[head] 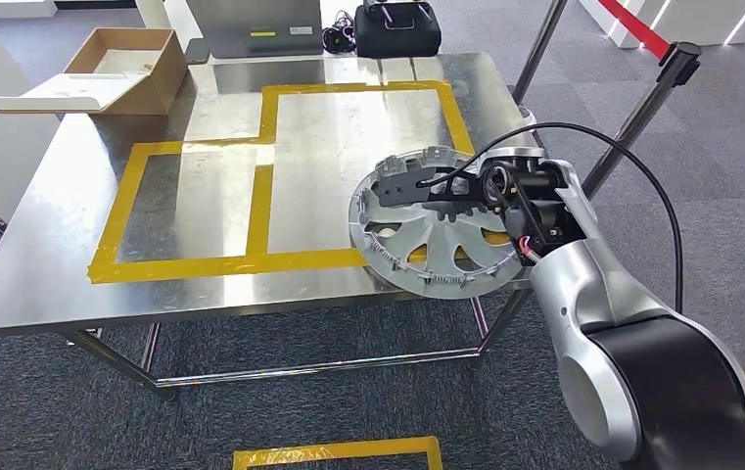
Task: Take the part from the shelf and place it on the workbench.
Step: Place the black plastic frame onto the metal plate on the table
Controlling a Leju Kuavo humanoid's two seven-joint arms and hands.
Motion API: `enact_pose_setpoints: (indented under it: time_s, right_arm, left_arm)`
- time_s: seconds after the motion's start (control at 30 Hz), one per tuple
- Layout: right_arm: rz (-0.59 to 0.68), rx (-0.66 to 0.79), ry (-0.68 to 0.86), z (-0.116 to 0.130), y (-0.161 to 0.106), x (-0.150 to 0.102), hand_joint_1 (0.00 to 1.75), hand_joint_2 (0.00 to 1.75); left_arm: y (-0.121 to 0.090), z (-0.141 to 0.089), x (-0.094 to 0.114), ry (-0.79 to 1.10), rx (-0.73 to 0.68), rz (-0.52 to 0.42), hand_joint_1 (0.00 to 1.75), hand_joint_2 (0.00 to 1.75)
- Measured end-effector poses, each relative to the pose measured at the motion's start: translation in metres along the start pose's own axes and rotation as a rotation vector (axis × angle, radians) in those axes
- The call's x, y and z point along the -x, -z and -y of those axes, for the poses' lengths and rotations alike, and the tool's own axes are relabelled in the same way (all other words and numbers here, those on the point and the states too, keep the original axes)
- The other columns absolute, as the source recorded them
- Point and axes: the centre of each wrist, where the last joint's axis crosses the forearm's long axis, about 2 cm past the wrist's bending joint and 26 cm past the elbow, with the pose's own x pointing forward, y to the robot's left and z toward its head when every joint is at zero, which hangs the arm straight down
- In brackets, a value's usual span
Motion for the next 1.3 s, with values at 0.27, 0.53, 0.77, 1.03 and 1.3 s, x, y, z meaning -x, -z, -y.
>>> enact_pose_setpoints:
  time_s: [0.27,0.53,0.77,1.03,1.3]
  right_arm:
    - [-0.02,0.004,0.009,0.001,-0.001,0.006,0.0,0.0]
    - [-0.005,0.004,0.014,0.001,-0.001,0.006,0.0,0.0]
    - [-0.018,0.008,0.006,0.002,-0.002,0.006,0.0,0.0]
    - [-0.033,0.016,-0.003,0.003,-0.004,0.005,0.0,0.0]
    - [-0.036,0.021,0.011,0.005,-0.006,0.01,0.0,0.0]
  left_arm:
    - [0.0,0.0,0.0,-0.002,0.005,0.0,0.0,0.0]
    - [0.0,0.0,0.0,-0.001,-0.003,-0.011,0.0,0.0]
    - [0.001,0.001,-0.001,-0.006,-0.024,-0.05,0.0,0.0]
    - [0.002,0.005,-0.002,-0.058,0.022,-0.082,0.0,0.0]
    - [0.007,0.014,-0.008,-0.033,0.001,-0.172,0.0,0.44]
